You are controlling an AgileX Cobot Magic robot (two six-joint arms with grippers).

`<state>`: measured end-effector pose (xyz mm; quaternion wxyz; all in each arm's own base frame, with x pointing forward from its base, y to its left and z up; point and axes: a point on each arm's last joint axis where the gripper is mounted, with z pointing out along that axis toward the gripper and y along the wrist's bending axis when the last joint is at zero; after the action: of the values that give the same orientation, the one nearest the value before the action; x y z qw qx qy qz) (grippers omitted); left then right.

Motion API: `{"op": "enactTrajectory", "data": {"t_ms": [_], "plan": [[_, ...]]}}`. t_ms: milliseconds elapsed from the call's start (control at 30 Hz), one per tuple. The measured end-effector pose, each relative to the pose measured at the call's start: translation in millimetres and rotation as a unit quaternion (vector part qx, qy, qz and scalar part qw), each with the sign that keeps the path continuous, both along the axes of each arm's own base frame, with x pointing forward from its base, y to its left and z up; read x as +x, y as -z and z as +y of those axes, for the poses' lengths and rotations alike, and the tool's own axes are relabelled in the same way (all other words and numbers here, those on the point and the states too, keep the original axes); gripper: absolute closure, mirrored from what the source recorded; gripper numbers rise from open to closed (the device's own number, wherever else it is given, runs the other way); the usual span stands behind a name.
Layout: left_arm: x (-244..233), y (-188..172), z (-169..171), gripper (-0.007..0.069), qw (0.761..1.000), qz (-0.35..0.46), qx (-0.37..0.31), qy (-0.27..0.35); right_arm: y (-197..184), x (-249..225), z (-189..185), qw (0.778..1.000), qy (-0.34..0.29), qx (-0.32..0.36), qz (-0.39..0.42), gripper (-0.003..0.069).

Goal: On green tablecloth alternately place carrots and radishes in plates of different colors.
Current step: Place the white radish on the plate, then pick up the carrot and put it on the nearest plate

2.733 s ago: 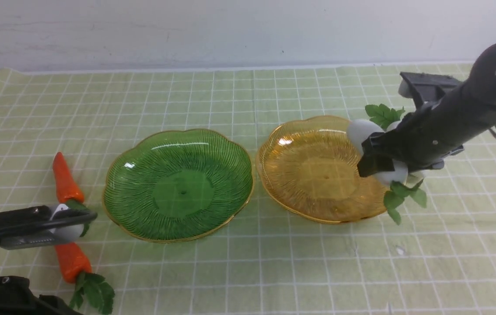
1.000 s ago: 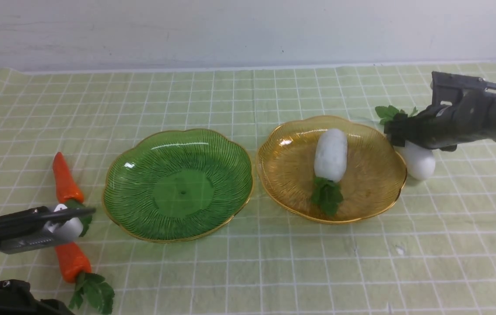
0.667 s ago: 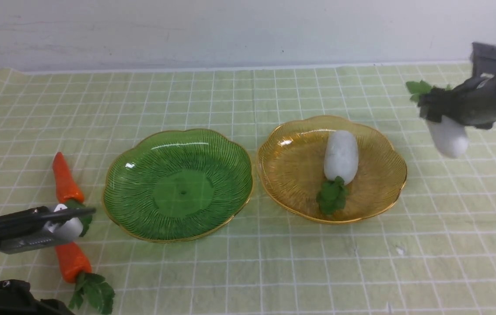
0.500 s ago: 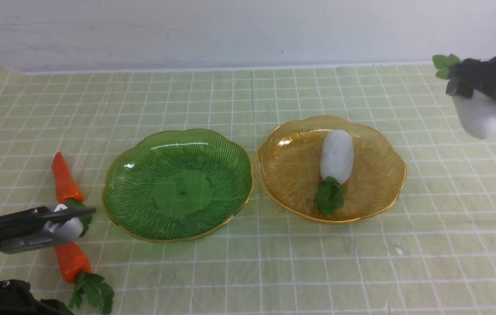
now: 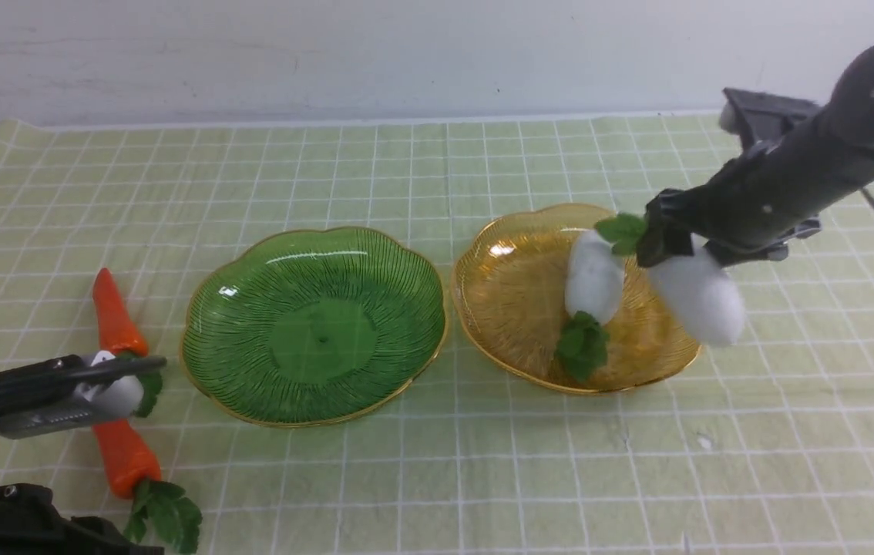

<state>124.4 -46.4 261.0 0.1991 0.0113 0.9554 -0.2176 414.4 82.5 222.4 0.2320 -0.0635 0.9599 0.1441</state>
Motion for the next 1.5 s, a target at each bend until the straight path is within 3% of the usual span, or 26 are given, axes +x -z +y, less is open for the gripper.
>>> {"op": "enactTrajectory", "data": {"t_ms": [133, 367, 500, 567, 600, 633, 733, 900, 1000, 1233, 1500], "plan": [[0, 0, 0, 0.0610, 1.000, 0.000, 0.002, 0.000, 2, -6, 10, 0.999, -0.023, 0.000, 0.030, -0.0023], [1, 2, 4, 0.0535, 1.000, -0.002, 0.026, -0.005, -20, -14, 10, 0.992, -0.070, -0.011, 0.101, 0.0013], [7, 2, 14, 0.0414, 0.996, -0.022, 0.066, -0.053, -42, -15, 6, 0.993, -0.073, -0.029, 0.093, 0.0134], [8, 3, 17, 0.0389, 0.994, -0.027, 0.077, -0.071, -46, -17, 5, 0.993, -0.069, -0.032, 0.091, 0.0172], [11, 2, 22, 0.0350, 0.991, -0.038, 0.089, -0.092, -56, -22, 3, 0.994, -0.059, -0.033, 0.083, 0.0247], [12, 2, 22, 0.0350, 0.990, -0.039, 0.091, -0.099, -57, -22, 3, 0.994, -0.058, -0.033, 0.082, 0.0247], [18, 2, 32, 0.0275, 0.979, -0.057, 0.125, -0.149, -78, -52, -2, 0.996, -0.050, -0.028, 0.071, 0.0432], [34, 10, 40, 0.0251, 0.966, -0.051, 0.154, -0.202, -90, -110, -11, 0.996, -0.050, -0.029, 0.074, 0.0613], [48, 21, 42, 0.0251, 0.961, -0.037, 0.169, -0.216, -89, -149, -17, 0.995, -0.052, -0.029, 0.078, 0.0660], [100, 52, 37, 0.0251, 0.954, -0.029, 0.142, -0.263, -78, -238, -35, 0.996, -0.070, -0.052, 0.035, 0.0673], [123, 87, 33, 0.0251, 0.952, 0.000, 0.122, -0.281, -68, -258, -40, 0.995, -0.071, -0.066, -0.012, 0.0673]]}}
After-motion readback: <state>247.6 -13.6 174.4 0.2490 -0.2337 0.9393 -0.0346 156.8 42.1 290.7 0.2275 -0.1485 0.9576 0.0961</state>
